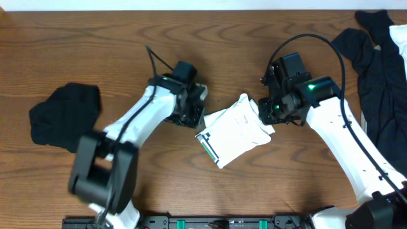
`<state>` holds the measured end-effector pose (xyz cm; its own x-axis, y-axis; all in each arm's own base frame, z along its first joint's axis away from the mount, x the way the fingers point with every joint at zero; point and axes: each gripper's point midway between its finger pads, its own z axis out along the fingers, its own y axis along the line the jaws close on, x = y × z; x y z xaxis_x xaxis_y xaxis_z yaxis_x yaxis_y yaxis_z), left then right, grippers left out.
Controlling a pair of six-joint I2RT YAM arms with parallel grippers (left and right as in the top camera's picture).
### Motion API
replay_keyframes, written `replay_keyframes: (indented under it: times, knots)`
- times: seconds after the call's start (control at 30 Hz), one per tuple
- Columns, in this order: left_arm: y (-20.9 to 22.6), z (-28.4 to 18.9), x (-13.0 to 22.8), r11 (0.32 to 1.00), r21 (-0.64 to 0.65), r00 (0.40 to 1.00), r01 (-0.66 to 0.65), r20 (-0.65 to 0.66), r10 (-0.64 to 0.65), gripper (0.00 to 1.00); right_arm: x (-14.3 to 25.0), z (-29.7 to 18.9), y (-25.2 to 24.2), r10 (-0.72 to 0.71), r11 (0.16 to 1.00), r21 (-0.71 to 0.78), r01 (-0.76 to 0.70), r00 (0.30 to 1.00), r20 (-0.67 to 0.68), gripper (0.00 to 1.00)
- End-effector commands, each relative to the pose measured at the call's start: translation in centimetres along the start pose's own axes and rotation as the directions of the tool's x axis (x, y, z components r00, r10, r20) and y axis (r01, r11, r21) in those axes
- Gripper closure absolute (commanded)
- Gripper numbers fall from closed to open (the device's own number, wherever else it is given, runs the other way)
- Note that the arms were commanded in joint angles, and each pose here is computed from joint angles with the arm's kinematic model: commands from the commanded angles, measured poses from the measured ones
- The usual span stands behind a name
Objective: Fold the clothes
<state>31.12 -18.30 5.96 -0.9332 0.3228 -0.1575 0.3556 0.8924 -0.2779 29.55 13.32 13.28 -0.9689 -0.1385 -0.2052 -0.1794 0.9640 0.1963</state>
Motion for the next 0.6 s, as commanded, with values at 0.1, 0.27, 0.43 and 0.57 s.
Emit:
replay_keyframes:
  times: [0.1,0.27,0.43,0.57]
  knots:
    - [0.8,-1.4,-3.0,0.997,-0.068,0.989,-0.039,0.137,0.048,0.29,1.7,3.6,0.9,-0.001,0.998,-0.056,-0.007,0.991,-0.134,0.69]
    - [-0.7,0.0,-5.0,0.987,0.019,0.968,-0.161,0.198,0.154,0.26,2.2,6.6,0.9,0.015,0.997,-0.072,-0.031,0.978,-0.210,0.71]
    - [-1.1,2.3,-5.6,0.982,0.075,0.969,-0.172,0.193,0.154,0.25,2.8,9.3,0.4,0.034,0.997,-0.053,-0.051,0.961,-0.276,0.72]
    - [-1.1,4.3,-4.9,0.980,0.117,0.979,-0.160,0.148,0.142,0.24,3.0,11.1,0.0,0.041,0.997,-0.044,-0.057,0.951,-0.306,0.73]
